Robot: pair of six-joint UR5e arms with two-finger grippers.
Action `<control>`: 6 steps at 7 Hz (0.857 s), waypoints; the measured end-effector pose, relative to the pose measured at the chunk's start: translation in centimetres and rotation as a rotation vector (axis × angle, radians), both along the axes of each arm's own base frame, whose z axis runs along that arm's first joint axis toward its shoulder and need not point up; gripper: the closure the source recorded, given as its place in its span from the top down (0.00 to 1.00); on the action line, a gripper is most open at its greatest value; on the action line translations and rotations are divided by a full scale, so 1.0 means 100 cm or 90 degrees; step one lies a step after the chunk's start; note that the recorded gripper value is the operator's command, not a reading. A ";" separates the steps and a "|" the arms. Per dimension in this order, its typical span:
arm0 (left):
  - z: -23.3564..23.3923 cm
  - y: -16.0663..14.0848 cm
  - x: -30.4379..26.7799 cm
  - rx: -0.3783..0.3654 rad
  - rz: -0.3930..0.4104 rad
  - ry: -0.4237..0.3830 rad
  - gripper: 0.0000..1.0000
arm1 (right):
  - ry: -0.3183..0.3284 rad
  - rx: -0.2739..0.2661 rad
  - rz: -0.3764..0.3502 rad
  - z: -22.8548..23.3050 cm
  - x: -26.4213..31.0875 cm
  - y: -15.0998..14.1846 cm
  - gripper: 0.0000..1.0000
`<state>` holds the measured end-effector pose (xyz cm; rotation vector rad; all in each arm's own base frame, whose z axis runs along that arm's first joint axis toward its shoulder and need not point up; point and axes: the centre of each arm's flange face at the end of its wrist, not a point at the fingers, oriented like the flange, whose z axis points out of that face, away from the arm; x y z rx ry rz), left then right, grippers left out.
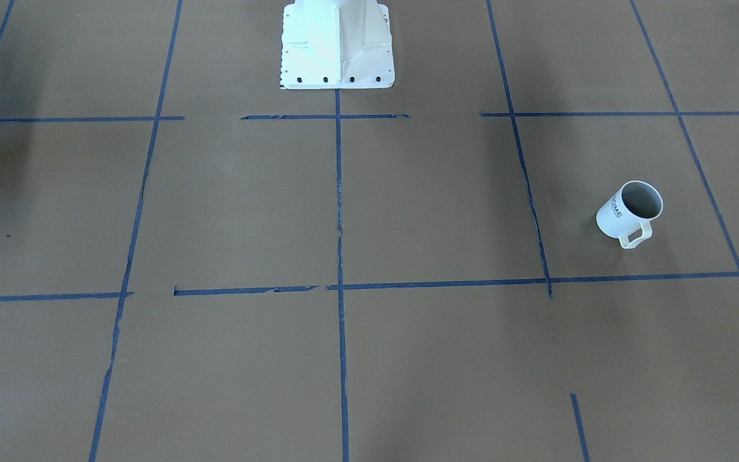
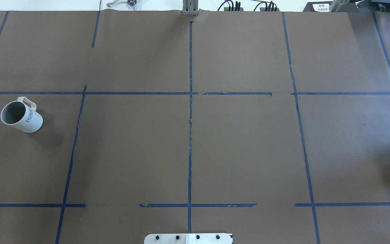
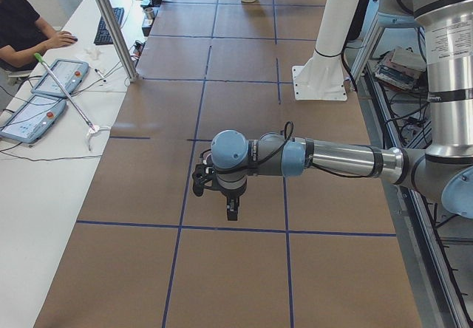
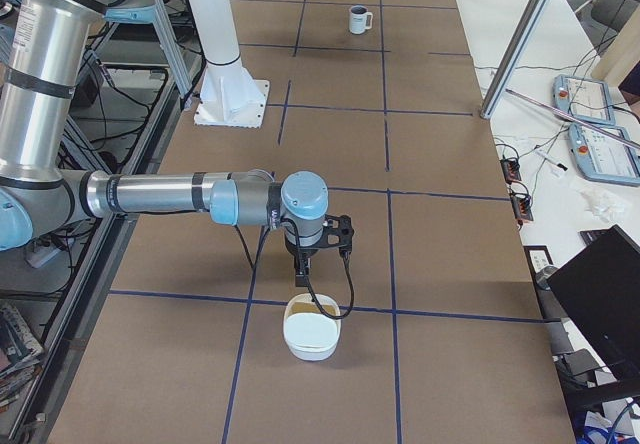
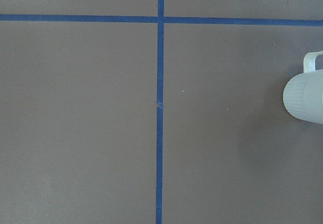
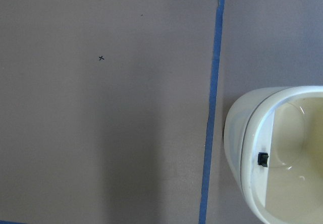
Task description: Left arm hands cup to right arm to dump lemon
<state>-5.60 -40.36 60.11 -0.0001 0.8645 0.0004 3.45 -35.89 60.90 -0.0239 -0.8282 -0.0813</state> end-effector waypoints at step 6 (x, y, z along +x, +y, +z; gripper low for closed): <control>-0.021 -0.017 0.027 0.068 0.024 0.006 1.00 | -0.006 0.038 0.001 -0.003 -0.001 -0.002 1.00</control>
